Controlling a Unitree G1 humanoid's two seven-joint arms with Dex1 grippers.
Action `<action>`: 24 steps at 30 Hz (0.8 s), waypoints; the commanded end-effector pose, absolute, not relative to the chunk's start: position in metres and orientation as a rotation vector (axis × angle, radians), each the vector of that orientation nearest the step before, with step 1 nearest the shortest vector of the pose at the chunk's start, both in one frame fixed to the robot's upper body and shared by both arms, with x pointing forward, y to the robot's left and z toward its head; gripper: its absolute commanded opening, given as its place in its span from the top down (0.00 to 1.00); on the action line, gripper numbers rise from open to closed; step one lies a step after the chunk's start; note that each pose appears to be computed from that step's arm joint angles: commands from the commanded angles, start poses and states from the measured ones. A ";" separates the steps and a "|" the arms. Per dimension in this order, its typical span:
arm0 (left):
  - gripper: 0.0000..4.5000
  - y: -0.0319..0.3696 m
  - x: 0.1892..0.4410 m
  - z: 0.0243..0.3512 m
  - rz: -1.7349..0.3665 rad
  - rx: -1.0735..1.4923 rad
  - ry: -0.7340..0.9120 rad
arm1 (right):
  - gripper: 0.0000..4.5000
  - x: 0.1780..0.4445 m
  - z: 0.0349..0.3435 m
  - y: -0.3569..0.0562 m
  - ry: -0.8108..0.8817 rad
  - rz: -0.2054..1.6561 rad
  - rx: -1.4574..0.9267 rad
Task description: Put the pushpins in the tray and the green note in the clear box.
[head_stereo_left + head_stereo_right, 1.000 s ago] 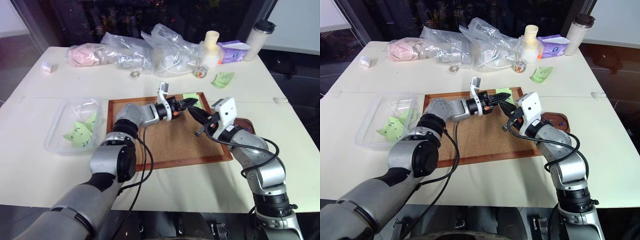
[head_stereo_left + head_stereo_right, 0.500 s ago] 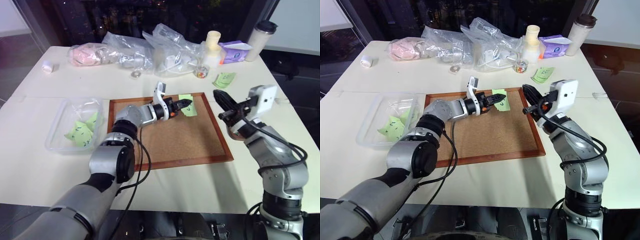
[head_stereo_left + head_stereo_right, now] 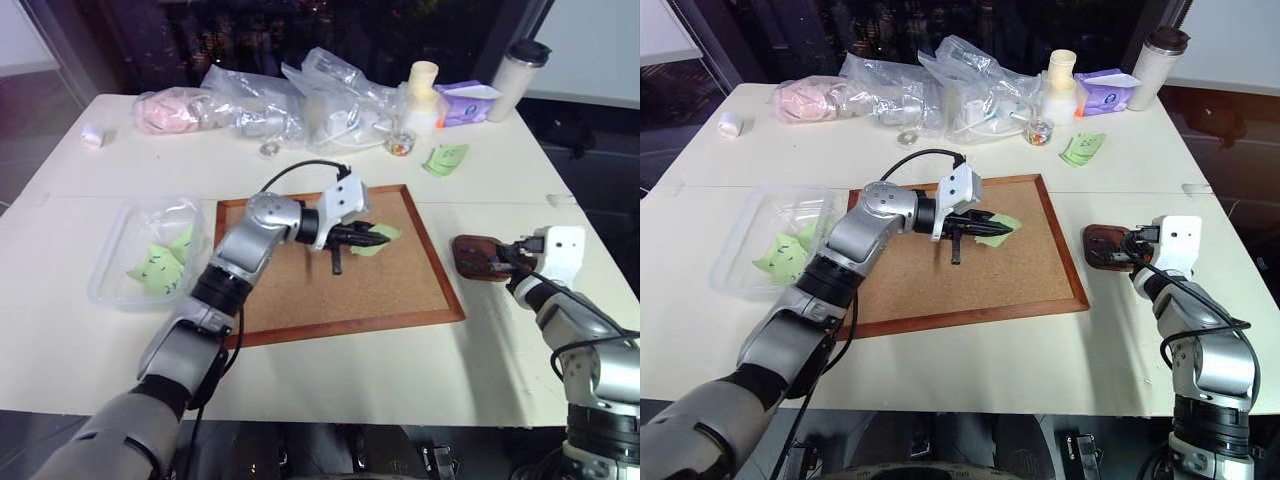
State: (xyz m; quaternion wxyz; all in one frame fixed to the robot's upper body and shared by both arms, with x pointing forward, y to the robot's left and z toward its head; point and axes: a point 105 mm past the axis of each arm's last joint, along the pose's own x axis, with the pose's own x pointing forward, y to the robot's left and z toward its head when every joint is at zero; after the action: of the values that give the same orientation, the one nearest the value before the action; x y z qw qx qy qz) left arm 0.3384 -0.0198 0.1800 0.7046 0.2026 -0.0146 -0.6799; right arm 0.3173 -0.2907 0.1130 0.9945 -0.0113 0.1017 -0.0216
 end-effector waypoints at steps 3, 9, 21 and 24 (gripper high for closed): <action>1.00 -0.019 0.338 0.194 -1.495 0.428 -0.082 | 0.87 0.326 0.123 -0.295 0.155 -0.030 -0.019; 1.00 -0.016 0.336 0.192 -1.487 0.409 -0.074 | 0.23 0.326 0.124 -0.294 0.139 -0.020 -0.005; 1.00 -0.005 0.357 0.211 -1.317 0.316 -0.114 | 0.01 0.323 0.154 -0.291 0.019 -0.019 -0.022; 1.00 0.037 0.399 0.250 -0.934 0.294 -0.170 | 0.01 0.329 0.189 -0.262 -0.080 0.116 -0.039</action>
State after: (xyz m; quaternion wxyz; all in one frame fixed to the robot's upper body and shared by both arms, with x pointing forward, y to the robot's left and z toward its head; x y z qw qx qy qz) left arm 0.3816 0.0130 0.2087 0.8350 0.1420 -0.0328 -0.5306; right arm 0.3285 -0.2799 0.1500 0.9996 -0.0045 0.0237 0.0149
